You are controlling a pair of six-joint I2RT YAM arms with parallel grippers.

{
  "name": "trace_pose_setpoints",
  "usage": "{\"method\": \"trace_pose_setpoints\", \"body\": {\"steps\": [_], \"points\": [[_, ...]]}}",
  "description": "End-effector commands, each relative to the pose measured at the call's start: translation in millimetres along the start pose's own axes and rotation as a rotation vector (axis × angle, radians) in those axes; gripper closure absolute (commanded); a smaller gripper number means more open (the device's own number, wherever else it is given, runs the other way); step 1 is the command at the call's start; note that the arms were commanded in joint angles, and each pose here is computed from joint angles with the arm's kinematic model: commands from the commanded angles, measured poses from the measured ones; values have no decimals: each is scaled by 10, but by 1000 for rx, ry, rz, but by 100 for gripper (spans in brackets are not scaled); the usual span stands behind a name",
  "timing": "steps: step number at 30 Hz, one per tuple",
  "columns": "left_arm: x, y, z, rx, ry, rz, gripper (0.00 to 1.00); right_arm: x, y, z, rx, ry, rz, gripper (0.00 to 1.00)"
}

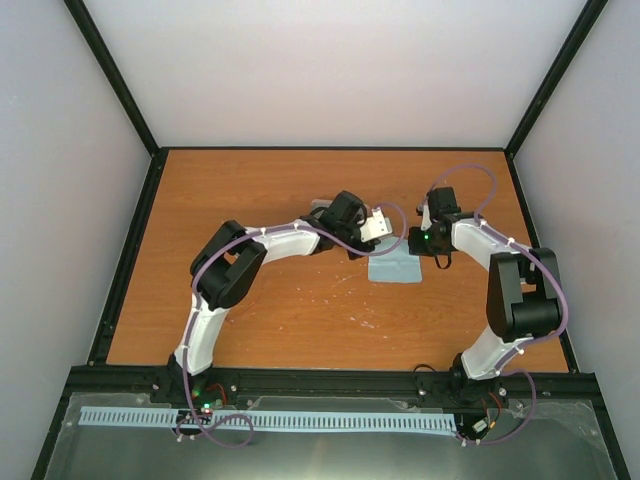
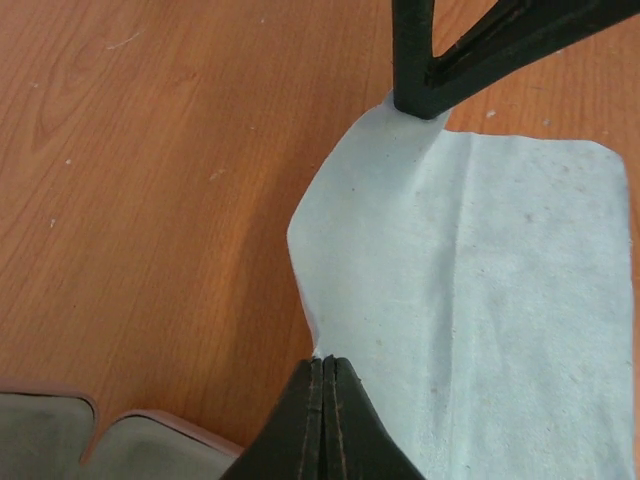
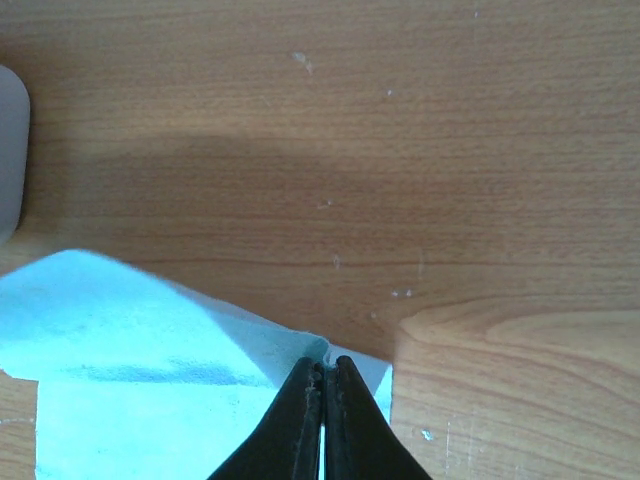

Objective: Organize the sunglasses
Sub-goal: Fold the glasses cleaning cloth at the center of the board.

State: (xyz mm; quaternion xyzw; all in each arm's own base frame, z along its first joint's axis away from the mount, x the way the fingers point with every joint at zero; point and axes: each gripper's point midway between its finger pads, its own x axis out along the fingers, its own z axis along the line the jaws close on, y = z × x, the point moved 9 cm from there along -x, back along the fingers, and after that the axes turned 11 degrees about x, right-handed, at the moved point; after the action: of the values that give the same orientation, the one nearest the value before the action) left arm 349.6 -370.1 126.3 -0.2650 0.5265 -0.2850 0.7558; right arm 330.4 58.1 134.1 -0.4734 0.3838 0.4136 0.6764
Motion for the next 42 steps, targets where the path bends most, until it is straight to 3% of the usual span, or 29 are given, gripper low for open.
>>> {"method": "trace_pose_setpoints", "body": {"steps": [1, 21, 42], "points": [[-223, -181, 62, 53, -36, -88, 99, -76, 26, 23, -7, -22, -29, 97], [-242, 5, -199, 93, 50, -103, 99, -66, 241, -51, 8, -21, -6, 97], [-345, -61, -582, 86, 171, -123, 99, -18, 473, -141, 27, -9, 29, 97]]}}
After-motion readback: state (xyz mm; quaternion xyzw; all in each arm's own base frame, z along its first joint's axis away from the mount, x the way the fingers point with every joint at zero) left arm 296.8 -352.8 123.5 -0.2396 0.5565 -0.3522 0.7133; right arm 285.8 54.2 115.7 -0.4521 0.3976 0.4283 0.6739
